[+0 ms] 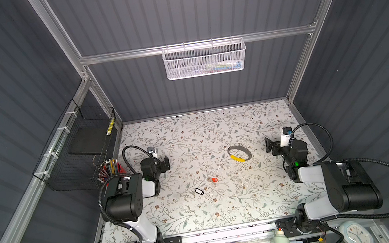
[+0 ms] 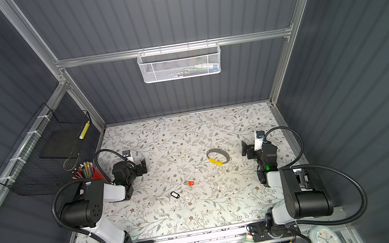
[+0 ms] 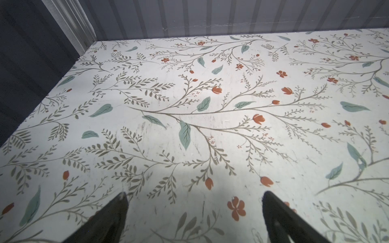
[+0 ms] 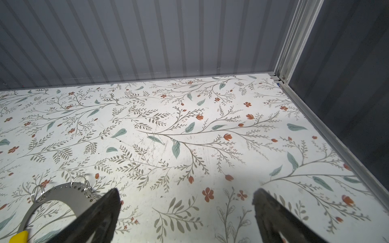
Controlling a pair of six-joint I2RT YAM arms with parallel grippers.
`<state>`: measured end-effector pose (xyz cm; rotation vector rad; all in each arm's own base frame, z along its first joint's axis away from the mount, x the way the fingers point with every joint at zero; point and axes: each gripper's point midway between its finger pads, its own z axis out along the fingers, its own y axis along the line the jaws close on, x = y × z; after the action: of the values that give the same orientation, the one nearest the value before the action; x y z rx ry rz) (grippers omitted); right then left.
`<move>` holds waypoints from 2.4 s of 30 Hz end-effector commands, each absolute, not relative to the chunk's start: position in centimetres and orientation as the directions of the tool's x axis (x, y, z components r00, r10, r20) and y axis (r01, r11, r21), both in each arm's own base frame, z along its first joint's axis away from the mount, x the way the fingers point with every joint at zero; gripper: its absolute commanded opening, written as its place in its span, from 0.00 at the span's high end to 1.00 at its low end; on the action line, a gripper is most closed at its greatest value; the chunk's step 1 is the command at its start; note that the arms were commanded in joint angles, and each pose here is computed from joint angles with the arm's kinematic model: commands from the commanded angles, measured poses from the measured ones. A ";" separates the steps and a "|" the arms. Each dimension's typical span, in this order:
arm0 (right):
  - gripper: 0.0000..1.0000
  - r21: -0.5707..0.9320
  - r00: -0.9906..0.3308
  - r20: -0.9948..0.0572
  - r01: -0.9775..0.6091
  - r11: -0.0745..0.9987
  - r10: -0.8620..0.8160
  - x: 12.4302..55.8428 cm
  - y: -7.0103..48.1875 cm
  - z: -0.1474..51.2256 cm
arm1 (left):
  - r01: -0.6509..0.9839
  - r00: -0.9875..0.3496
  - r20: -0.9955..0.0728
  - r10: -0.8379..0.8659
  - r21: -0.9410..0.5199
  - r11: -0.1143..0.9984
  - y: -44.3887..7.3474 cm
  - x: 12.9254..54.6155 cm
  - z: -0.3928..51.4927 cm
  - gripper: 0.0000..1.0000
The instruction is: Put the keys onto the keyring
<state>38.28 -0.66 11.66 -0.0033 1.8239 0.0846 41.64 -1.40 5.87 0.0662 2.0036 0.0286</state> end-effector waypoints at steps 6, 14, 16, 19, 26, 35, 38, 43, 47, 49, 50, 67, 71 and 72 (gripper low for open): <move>0.01 0.068 -0.244 -0.968 -0.050 0.996 0.054 38.5 -0.8 12.0 | 0.040 -0.408 -0.911 0.056 0.044 0.998 -1.5 42.0 6.2 0.00; 0.01 0.071 -0.247 -0.967 -0.053 0.996 0.056 38.6 -0.8 11.9 | 0.040 -0.410 -0.910 0.056 0.044 0.998 -1.5 41.9 6.1 0.00; 0.01 0.070 -0.245 -0.968 -0.055 0.996 0.054 38.5 -0.8 11.9 | 0.039 -0.408 -0.911 0.055 0.043 0.998 -1.5 42.0 6.2 0.00; 0.01 0.056 -0.230 -0.973 -0.092 0.994 0.033 38.3 -0.1 12.5 | 0.029 -0.395 -0.917 0.052 0.044 0.999 -1.3 42.0 6.7 0.00; 0.01 0.043 -0.294 -0.956 -0.136 0.990 0.001 37.9 1.3 16.7 | 0.079 -0.413 -0.910 0.045 0.013 0.997 -2.4 42.3 12.6 0.00; 0.16 -0.031 -0.476 -0.852 -0.370 0.929 -0.218 35.7 8.5 17.4 | 0.178 -0.599 -0.798 -0.065 -0.212 0.961 -7.0 40.7 17.8 0.01; 0.28 -0.010 -0.527 -0.809 -0.429 0.903 -0.259 35.4 10.3 16.7 | 0.251 -0.600 -0.800 0.001 -0.187 0.950 -9.9 39.6 18.6 0.01; 0.42 -0.004 -0.601 -0.708 -0.522 0.853 -0.371 35.5 13.1 14.1 | 0.332 -0.601 -0.798 0.039 -0.205 0.921 -13.2 38.6 18.7 0.09; 0.48 0.039 -0.662 -0.621 -0.561 0.827 -0.420 35.9 15.0 12.3 | 0.366 -0.619 -0.782 0.071 -0.207 0.907 -14.4 38.1 18.0 0.16; 0.51 0.078 -0.693 -0.588 -0.562 0.823 -0.417 36.3 15.8 11.6 | 0.378 -0.620 -0.778 0.101 -0.183 0.907 -14.7 37.9 17.6 0.18; 0.51 0.088 -0.706 -0.572 -0.559 0.824 -0.418 36.3 16.0 11.4 | 0.379 -0.619 -0.778 0.110 -0.173 0.909 -14.7 37.8 17.5 0.19; 0.66 0.065 -0.813 -0.432 -0.460 0.886 -0.391 39.3 17.5 9.1 | 0.444 -0.611 -0.777 0.153 -0.176 0.879 -17.8 38.6 18.0 0.42; 0.69 0.057 -0.831 -0.427 -0.418 0.907 -0.356 40.0 17.2 8.8 | 0.449 -0.612 -0.776 0.153 -0.182 0.875 -18.2 38.8 18.0 0.46; 0.70 0.054 -0.835 -0.426 -0.407 0.912 -0.348 40.2 17.2 8.7 | 0.452 -0.611 -0.776 0.153 -0.184 0.873 -18.3 38.8 18.0 0.47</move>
<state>39.81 17.76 8.41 -0.6145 2.6318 0.2362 38.69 -17.49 17.39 0.4020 2.2238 -0.4403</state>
